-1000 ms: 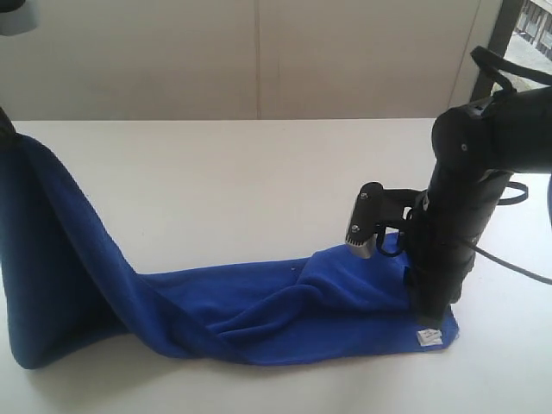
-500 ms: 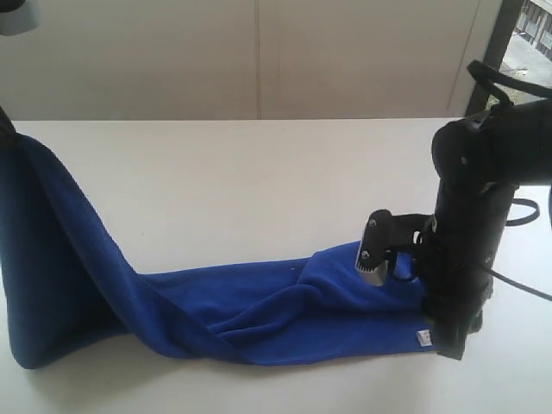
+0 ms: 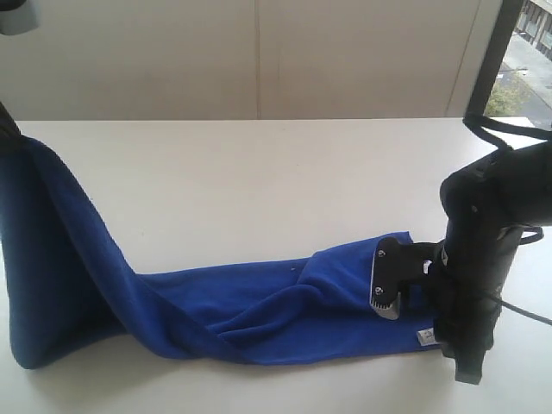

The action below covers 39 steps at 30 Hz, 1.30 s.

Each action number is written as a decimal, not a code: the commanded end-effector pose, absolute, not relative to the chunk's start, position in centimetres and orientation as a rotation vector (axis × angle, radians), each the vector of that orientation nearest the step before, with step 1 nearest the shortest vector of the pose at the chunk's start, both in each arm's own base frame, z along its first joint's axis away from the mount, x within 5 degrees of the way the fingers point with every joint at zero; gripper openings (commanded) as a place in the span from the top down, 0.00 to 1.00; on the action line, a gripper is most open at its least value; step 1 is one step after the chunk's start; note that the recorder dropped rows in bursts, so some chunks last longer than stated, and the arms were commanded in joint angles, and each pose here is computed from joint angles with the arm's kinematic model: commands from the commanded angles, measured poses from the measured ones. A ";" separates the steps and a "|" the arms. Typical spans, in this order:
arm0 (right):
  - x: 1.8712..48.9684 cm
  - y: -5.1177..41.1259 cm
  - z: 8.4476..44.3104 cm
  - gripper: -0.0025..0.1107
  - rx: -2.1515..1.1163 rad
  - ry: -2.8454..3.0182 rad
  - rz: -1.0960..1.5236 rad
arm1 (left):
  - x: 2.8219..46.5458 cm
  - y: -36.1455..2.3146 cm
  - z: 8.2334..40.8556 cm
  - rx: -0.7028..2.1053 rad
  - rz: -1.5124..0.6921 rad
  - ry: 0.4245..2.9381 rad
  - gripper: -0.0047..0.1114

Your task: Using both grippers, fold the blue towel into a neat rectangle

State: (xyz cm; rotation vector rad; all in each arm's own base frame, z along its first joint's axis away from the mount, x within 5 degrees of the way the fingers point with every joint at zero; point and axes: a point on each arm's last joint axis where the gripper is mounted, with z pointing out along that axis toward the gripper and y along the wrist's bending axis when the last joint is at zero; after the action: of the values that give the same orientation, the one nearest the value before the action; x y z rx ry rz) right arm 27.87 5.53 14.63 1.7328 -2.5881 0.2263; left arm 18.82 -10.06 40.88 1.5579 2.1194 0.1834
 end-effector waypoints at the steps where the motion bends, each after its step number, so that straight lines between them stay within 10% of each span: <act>1: 27.9 5.3 14.3 0.62 1.765 -2.596 0.272 | 18.1 -9.8 40.9 1.595 0.154 2.151 0.96; 19: 27.8 5.3 12.5 0.79 1.755 -2.558 0.240 | 18.1 -9.8 40.9 1.593 0.155 2.148 0.96; 23: 27.6 5.2 13.0 0.98 1.747 -2.549 0.243 | 18.1 -9.8 40.9 1.593 0.155 2.148 0.96; 39: 25.3 4.1 23.0 0.98 1.721 -2.810 0.491 | 18.2 -9.0 40.9 1.602 0.272 2.181 0.96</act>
State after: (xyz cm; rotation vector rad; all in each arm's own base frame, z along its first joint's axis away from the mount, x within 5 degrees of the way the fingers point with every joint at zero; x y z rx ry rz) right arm 26.12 4.62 21.20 1.7512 -2.7643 0.4296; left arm 19.03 -9.64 40.92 1.5707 2.1142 0.2588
